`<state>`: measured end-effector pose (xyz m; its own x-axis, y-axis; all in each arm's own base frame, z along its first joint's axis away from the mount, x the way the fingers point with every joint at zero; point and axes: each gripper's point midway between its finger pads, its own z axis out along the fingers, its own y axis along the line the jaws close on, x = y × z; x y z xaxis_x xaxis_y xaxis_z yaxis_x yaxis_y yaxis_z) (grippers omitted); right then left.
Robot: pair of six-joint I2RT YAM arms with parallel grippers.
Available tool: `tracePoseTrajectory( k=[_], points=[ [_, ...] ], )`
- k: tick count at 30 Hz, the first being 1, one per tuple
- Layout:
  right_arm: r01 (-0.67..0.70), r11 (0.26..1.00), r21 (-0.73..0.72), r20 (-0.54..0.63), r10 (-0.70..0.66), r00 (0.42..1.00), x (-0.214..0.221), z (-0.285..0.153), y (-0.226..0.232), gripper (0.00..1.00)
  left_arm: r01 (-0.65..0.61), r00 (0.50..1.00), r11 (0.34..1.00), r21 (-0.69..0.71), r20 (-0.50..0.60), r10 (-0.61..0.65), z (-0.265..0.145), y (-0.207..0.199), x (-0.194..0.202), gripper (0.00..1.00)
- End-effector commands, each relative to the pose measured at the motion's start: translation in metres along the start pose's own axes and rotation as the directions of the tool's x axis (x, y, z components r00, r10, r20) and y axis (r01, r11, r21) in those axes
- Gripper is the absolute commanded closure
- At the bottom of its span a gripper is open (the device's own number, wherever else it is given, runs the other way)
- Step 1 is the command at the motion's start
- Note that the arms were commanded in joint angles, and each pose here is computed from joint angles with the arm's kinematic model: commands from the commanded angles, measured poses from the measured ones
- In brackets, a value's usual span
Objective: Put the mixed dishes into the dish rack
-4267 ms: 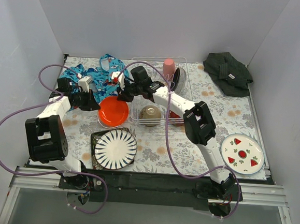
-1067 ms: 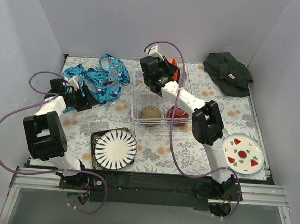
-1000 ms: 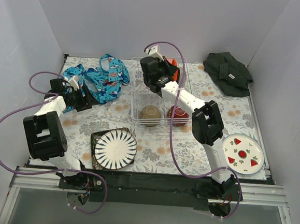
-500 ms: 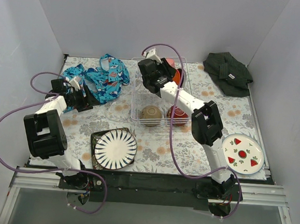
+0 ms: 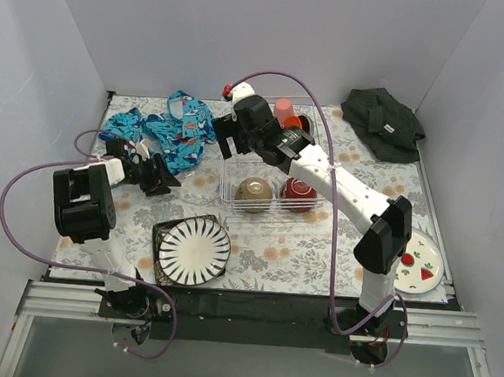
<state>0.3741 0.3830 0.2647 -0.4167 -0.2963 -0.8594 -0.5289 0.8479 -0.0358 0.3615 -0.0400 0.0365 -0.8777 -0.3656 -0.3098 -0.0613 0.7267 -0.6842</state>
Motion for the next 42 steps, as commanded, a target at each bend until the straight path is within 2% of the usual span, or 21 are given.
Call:
tracePoseTrajectory(
  k=[1, 3, 4, 10, 11, 16, 19, 23, 28, 38, 42],
  points=[
    [0.074, 0.989, -0.127, 0.040, -0.069, 0.997, -0.006, -0.016, 0.016, 0.02, 0.006, 1.000, 1.000, 0.008, -0.019, -0.006, 0.014, 0.005, -0.004, 0.52],
    [0.106, 0.990, -0.095, 0.044, -0.103, 0.994, -0.005, -0.015, 0.009, 0.02, 0.007, 1.000, 1.000, 0.026, -0.029, -0.007, 0.017, 0.003, -0.003, 0.60],
    [0.118, 0.990, -0.071, 0.044, -0.115, 0.992, -0.005, -0.015, 0.004, 0.02, 0.002, 1.000, 0.999, 0.039, -0.028, -0.001, 0.017, 0.000, -0.003, 0.68],
    [0.216, 0.975, -0.050, 0.022, -0.215, 0.976, 0.003, -0.001, 0.000, 0.02, -0.023, 1.000, 0.999, 0.037, -0.016, 0.024, 0.014, -0.002, -0.005, 0.83],
    [0.223, 0.973, -0.055, 0.020, -0.222, 0.975, 0.003, 0.001, 0.001, 0.02, -0.027, 0.999, 0.999, 0.036, -0.017, 0.028, 0.014, -0.002, -0.004, 0.89],
    [0.247, 0.956, -0.159, 0.042, -0.243, 0.969, -0.003, 0.010, 0.023, 0.02, -0.094, 0.996, 0.995, 0.039, 0.005, 0.094, -0.001, -0.013, -0.007, 0.99],
    [0.285, 0.927, -0.245, 0.058, -0.280, 0.958, -0.002, 0.013, 0.039, 0.02, -0.135, 0.991, 0.991, 0.017, 0.010, 0.135, -0.013, -0.019, -0.006, 1.00],
    [0.304, 0.892, -0.333, 0.072, -0.298, 0.952, -0.002, 0.018, 0.056, 0.02, -0.254, 0.966, 0.967, 0.001, 0.058, 0.253, -0.038, -0.038, -0.015, 1.00],
    [0.242, 0.856, -0.456, 0.060, -0.242, 0.968, 0.003, 0.022, 0.080, 0.06, -0.324, 0.942, 0.945, 0.030, 0.098, 0.320, -0.062, -0.064, -0.009, 1.00],
    [0.167, 0.875, -0.454, -0.001, -0.188, 0.982, 0.014, 0.041, 0.077, 0.09, -0.395, 0.917, 0.910, 0.124, 0.109, 0.383, -0.089, -0.100, 0.004, 1.00],
    [0.128, 0.877, -0.463, -0.060, -0.174, 0.983, 0.033, 0.051, 0.075, 0.11, -0.425, 0.904, 0.887, 0.180, 0.137, 0.405, -0.095, -0.115, 0.004, 1.00]
  ],
)
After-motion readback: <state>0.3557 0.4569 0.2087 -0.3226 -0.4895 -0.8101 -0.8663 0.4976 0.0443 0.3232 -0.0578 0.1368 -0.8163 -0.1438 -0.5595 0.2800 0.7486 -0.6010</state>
